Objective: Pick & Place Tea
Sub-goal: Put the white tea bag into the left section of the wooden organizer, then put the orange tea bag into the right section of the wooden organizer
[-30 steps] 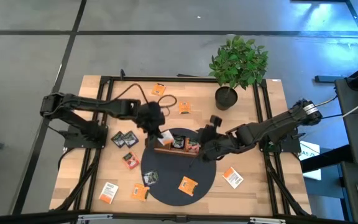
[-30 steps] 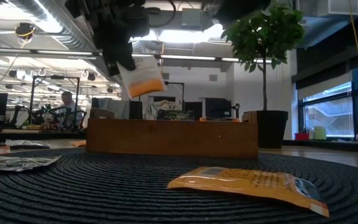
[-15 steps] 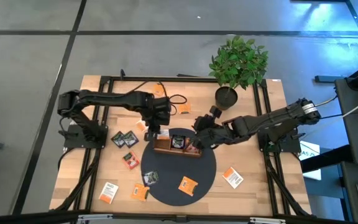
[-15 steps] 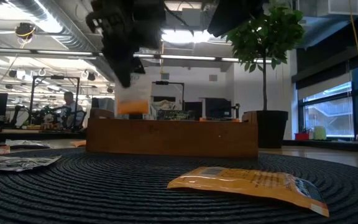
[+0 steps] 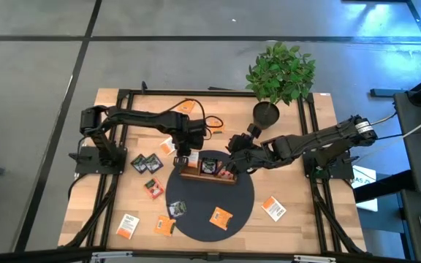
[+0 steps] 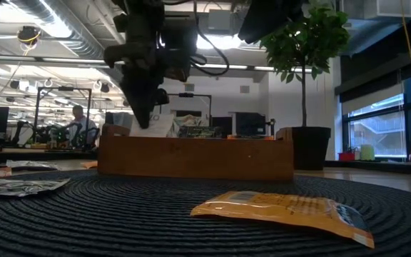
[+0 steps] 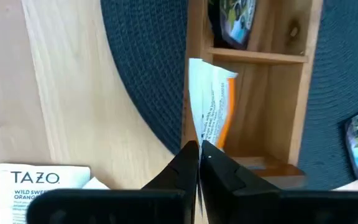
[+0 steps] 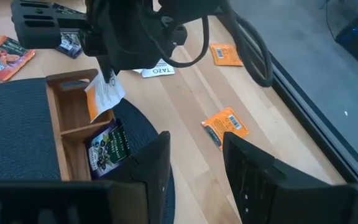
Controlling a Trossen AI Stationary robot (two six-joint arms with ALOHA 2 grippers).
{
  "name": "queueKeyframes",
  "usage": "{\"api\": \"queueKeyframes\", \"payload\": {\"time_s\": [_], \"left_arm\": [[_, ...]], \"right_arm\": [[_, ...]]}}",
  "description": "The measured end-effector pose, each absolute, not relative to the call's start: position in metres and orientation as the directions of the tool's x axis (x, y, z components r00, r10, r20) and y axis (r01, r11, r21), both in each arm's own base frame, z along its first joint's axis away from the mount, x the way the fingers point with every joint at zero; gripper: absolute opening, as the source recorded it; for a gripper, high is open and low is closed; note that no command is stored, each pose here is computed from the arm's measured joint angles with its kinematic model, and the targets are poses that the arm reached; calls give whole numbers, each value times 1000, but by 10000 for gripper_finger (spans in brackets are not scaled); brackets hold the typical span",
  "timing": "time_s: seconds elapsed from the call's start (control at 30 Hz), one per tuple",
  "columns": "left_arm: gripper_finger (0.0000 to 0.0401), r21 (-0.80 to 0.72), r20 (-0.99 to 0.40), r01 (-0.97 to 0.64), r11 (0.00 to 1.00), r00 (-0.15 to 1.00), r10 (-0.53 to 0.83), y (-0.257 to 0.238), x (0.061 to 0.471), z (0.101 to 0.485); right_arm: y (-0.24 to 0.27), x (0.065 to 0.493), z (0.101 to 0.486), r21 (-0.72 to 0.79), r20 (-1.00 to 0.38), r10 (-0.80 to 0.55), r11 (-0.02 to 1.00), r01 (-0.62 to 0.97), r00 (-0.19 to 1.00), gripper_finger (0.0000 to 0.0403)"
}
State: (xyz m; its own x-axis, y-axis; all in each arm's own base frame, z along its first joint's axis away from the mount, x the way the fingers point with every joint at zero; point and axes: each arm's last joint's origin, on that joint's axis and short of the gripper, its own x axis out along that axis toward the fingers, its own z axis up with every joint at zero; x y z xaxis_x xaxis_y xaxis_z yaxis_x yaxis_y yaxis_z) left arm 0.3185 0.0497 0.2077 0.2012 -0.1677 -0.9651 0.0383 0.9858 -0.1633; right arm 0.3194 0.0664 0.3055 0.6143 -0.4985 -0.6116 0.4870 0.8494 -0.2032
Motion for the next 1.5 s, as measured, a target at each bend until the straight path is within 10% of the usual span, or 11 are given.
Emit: {"api": "queueKeyframes", "payload": {"time_s": [1.5], "left_arm": [[82, -188, -957, -83, 979, 238, -164, 48, 328, 261]], "right_arm": [[67, 319, 305, -179, -634, -463, 867, 465, 619, 150]]}}
